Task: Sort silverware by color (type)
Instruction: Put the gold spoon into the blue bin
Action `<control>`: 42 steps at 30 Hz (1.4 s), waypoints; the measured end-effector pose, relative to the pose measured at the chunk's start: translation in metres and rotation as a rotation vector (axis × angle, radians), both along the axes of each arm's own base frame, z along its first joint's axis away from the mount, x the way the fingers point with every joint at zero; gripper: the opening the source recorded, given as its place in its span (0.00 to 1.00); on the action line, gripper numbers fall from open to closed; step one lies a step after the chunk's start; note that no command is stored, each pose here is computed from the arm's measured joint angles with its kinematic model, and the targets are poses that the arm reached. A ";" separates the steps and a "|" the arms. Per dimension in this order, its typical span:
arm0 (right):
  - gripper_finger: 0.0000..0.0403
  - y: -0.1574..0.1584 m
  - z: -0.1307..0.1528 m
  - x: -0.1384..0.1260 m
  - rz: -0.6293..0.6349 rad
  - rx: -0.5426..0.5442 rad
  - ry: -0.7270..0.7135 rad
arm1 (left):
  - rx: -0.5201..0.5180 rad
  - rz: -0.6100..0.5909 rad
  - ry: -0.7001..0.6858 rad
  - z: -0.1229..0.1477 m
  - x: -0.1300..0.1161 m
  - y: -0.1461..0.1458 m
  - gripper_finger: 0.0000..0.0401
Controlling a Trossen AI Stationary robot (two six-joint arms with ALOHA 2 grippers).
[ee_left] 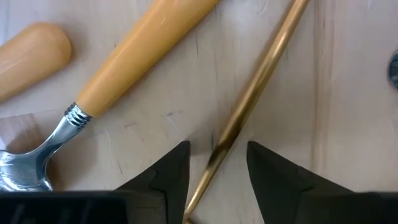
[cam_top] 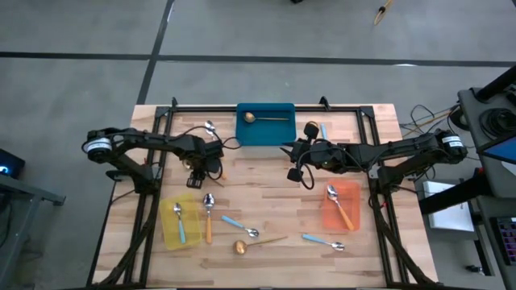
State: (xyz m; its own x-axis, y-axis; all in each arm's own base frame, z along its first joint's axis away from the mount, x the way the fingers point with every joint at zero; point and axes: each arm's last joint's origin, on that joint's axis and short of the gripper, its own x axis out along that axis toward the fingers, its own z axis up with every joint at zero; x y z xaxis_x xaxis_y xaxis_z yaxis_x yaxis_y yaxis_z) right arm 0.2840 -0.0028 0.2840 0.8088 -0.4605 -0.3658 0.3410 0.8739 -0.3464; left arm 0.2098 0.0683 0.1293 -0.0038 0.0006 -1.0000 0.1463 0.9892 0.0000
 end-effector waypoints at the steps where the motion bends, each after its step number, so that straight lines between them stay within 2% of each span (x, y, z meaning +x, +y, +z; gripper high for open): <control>1: 0.14 0.000 0.000 0.000 0.000 0.000 0.000 | 0.002 -0.001 -0.005 0.001 0.000 0.000 0.34; 19: 0.14 0.000 0.000 0.000 0.000 0.000 0.000 | 0.011 -0.002 -0.024 0.003 0.000 0.000 0.02; 29: 0.14 0.000 0.000 0.000 0.000 0.000 0.001 | 0.016 0.008 -0.022 0.012 -0.001 0.000 0.01; 37: 0.14 0.000 -0.001 0.000 0.000 0.000 0.007 | 0.026 0.059 -0.040 0.041 0.007 0.000 0.00; 42: 0.14 0.000 -0.002 -0.001 -0.001 0.001 0.026 | 0.036 0.045 -0.076 0.060 0.017 -0.003 0.00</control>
